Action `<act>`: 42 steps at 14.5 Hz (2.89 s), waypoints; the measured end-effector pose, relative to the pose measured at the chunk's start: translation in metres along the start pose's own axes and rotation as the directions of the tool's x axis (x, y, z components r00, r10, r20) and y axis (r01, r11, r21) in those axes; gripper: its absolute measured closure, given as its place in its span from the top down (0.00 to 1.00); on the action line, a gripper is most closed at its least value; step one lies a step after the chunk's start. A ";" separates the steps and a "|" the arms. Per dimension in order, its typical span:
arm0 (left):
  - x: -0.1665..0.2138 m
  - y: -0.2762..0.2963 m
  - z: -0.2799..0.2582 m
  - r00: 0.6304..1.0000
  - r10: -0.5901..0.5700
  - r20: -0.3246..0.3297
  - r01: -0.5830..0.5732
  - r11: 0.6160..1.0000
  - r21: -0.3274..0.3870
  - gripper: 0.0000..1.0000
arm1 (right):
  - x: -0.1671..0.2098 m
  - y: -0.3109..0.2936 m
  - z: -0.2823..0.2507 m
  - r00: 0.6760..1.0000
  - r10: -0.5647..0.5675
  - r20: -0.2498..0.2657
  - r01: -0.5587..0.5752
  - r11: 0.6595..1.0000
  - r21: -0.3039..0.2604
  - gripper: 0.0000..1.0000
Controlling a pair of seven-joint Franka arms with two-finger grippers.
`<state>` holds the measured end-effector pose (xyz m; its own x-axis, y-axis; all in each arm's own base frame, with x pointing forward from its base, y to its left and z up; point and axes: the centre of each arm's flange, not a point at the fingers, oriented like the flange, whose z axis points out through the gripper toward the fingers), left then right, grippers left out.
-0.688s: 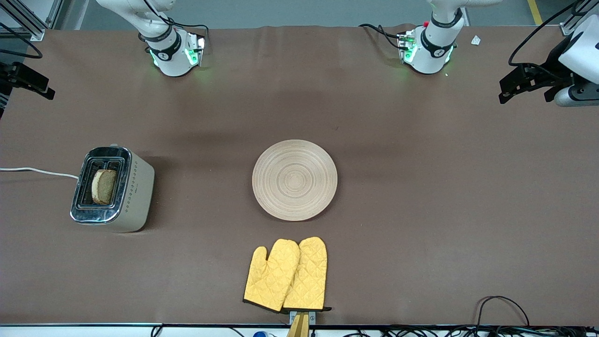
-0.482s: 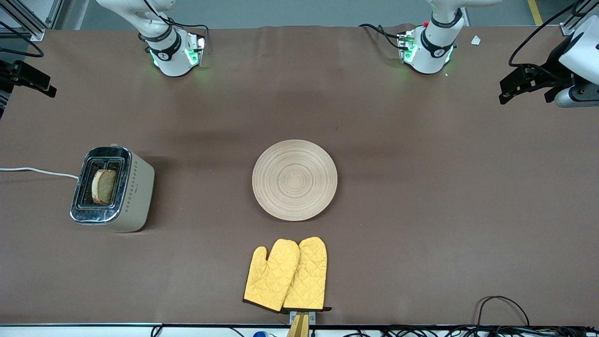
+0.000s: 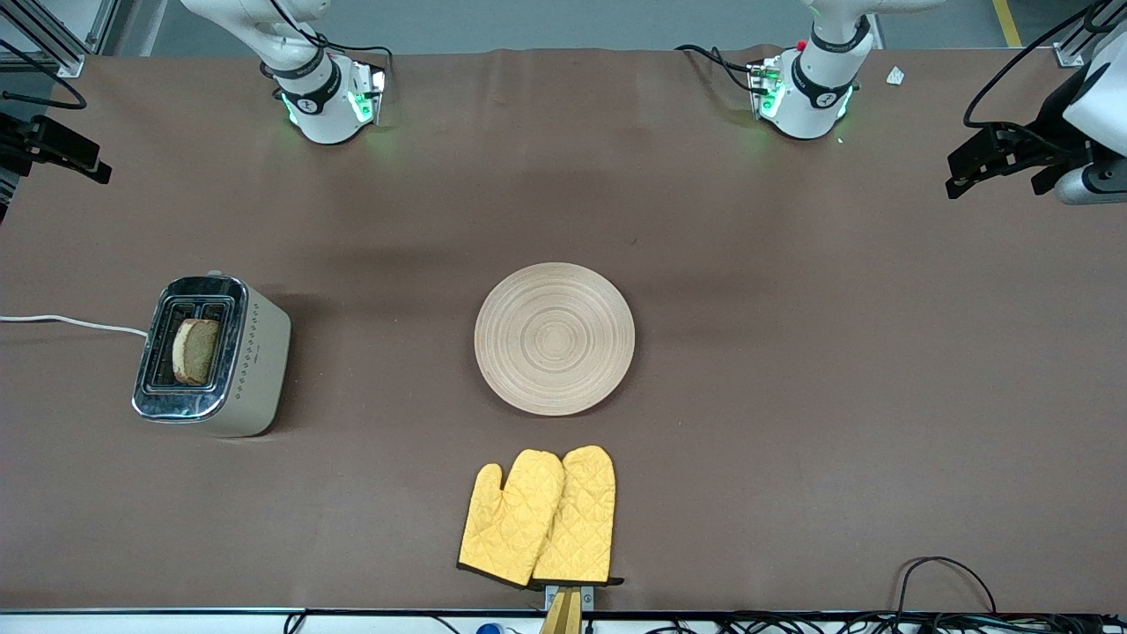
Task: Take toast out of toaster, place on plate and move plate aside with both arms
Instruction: 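Move the right gripper toward the chrome toaster, then lower the right gripper and grasp the toast slice in the toaster, then lift the toast out of the toaster with the right gripper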
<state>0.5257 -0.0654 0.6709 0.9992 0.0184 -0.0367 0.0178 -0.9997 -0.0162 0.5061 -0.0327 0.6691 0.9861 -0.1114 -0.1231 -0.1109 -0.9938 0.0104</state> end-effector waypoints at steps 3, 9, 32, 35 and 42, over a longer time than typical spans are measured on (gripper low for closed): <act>0.001 0.000 0.001 1.000 0.000 0.002 0.000 1.000 0.000 1.00 | 0.012 -0.002 0.011 1.000 -0.004 -0.021 0.004 1.000 0.001 1.00; 0.001 0.000 0.001 1.000 0.001 0.001 -0.001 1.000 0.000 1.00 | 0.075 -0.012 0.109 0.999 -0.016 -0.035 0.016 1.000 0.002 1.00; 0.000 0.007 0.000 1.000 0.022 0.003 -0.022 1.000 0.001 1.00 | 0.160 0.032 0.266 0.999 -0.026 -0.039 0.027 1.000 0.007 0.07; 0.000 0.009 0.001 0.999 0.034 0.005 -0.034 0.999 0.001 1.00 | 0.159 0.025 0.243 0.999 -0.038 -0.003 0.038 0.999 0.010 0.07; 0.006 0.009 0.004 0.999 0.041 0.009 -0.041 0.999 0.000 1.00 | 0.116 -0.021 0.087 1.000 -0.017 0.018 0.015 0.994 0.104 0.07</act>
<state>0.5321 -0.0745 0.6667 0.9986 -0.0228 -0.0467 -0.0235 -0.9996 -0.0142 0.6123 -0.0243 0.5686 0.9854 -0.0946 -0.1415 -0.1086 -0.9895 -0.0951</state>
